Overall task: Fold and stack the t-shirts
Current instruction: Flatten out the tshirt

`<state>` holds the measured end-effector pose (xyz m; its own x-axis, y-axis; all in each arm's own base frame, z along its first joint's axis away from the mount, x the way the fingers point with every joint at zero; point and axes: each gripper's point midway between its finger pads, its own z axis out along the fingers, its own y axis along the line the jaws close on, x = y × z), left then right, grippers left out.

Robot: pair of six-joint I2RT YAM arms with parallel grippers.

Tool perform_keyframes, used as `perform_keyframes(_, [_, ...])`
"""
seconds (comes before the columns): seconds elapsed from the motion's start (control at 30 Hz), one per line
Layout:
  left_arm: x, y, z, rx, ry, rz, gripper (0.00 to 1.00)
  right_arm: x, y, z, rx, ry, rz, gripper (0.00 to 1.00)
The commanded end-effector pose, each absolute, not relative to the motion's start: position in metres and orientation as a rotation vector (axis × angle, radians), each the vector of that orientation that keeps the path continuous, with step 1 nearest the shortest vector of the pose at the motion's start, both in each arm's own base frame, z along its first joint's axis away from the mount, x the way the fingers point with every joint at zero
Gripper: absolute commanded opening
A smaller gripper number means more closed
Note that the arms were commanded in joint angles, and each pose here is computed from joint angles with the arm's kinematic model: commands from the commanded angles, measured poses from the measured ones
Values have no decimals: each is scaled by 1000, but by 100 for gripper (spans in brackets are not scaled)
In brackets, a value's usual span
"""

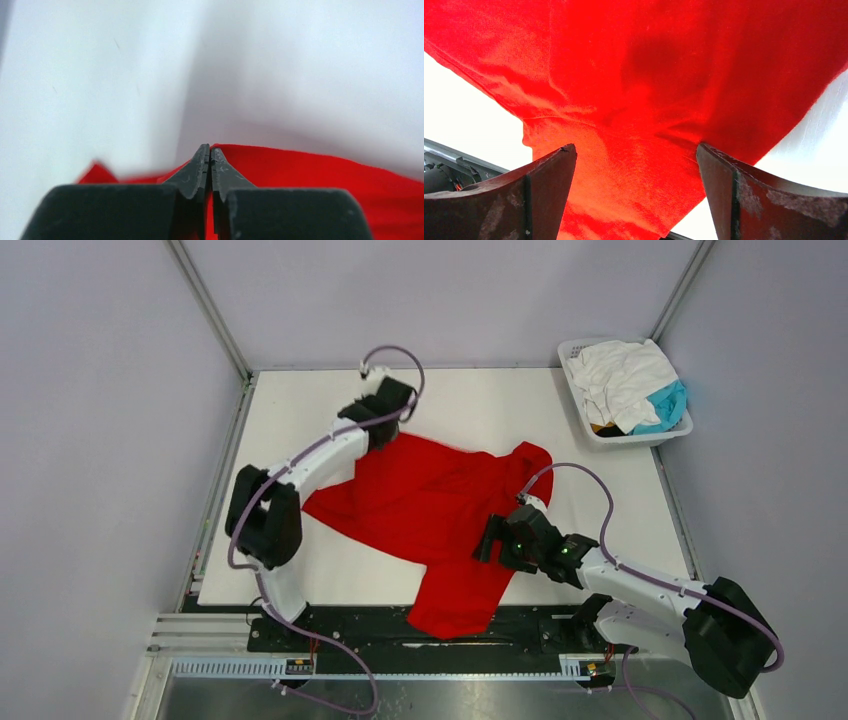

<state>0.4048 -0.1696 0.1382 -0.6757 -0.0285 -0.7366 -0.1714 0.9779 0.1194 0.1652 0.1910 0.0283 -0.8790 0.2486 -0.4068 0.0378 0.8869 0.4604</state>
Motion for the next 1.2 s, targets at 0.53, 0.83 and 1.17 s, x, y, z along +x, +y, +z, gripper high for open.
perform_keyframes(0.53, [447, -123, 182, -298, 2346, -69, 99, 155, 157, 32, 44, 2646, 360, 100])
perform_keyframes(0.83, [292, -155, 92, -325, 2474, -441, 99, 143, 195, 47, -154, 2648, 439, 100])
perform_keyframes(1.17, [303, -166, 53, -397, 2531, -429, 99, 177, 193, 21, 11, 2748, 197, 99])
